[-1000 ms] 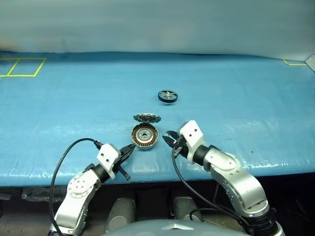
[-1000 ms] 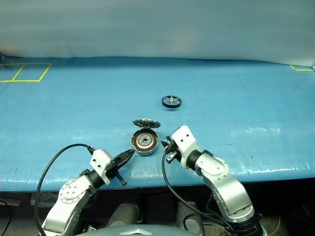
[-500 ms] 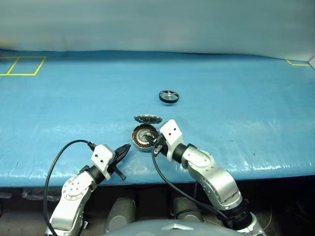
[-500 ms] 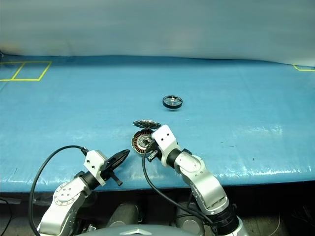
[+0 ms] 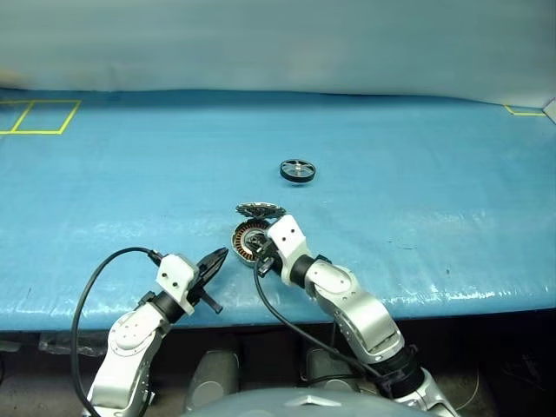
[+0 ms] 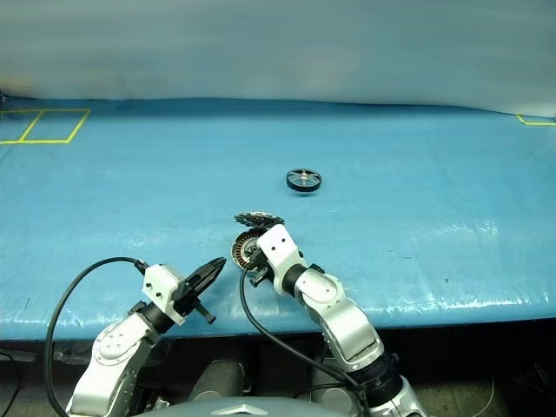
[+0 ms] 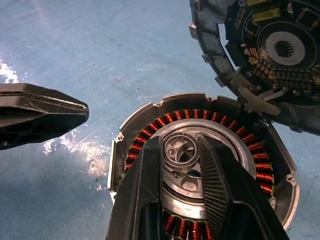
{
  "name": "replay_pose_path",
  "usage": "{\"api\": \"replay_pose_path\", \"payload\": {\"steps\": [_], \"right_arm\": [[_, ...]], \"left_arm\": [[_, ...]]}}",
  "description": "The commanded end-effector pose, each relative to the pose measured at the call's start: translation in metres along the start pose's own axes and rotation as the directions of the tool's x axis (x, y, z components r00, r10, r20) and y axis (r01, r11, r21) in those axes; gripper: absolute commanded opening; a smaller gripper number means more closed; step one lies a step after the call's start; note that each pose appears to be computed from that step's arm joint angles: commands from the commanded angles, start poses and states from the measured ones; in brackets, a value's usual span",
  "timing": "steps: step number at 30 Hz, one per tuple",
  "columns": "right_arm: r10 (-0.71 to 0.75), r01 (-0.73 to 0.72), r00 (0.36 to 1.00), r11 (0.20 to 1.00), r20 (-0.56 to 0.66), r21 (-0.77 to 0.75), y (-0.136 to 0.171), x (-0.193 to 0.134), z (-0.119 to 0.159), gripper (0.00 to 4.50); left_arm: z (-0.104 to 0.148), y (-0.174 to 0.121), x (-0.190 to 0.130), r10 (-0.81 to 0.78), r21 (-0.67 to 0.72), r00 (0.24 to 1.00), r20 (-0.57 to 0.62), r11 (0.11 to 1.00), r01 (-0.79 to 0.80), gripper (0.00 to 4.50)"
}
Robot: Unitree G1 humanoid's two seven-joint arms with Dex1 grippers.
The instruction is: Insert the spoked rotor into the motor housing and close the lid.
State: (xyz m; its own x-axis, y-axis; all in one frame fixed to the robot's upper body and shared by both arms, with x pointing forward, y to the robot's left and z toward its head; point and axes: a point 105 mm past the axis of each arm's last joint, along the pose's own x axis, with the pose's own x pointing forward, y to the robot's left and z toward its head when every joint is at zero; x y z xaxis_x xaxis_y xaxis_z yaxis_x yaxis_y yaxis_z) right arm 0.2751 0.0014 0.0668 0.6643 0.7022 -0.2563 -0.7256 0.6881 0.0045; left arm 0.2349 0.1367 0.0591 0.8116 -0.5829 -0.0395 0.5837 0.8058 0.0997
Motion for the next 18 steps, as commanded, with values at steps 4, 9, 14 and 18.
{"api": "replay_pose_path", "payload": {"steps": [4, 9, 14, 18], "right_arm": [[-0.005, 0.006, 0.999, 1.0, 0.047, -0.011, -0.0009, 0.0045, 0.0101, 0.67], [-0.007, 0.008, 0.999, 1.0, 0.047, -0.015, -0.002, 0.0041, 0.01, 0.67], [-0.019, 0.02, 0.999, 1.0, 0.051, -0.024, -0.0067, -0.0003, 0.0125, 0.67], [-0.026, 0.027, 0.998, 0.999, 0.052, -0.027, -0.0087, -0.0024, 0.0138, 0.67]], "left_arm": [[0.0091, -0.001, -0.0009, 0.005, -0.009, 0.999, 0.052, 1.0, -0.004, 0.0], [0.0079, -0.0015, -0.0014, 0.002, -0.016, 0.999, 0.046, 1.0, -0.002, 0.0], [0.0045, -0.0039, -0.0011, -0.01, -0.019, 1.0, 0.03, 1.0, 0.01, 0.0], [0.003, -0.0052, -0.0009, -0.017, -0.024, 1.0, 0.023, 1.0, 0.018, 0.0]]}}
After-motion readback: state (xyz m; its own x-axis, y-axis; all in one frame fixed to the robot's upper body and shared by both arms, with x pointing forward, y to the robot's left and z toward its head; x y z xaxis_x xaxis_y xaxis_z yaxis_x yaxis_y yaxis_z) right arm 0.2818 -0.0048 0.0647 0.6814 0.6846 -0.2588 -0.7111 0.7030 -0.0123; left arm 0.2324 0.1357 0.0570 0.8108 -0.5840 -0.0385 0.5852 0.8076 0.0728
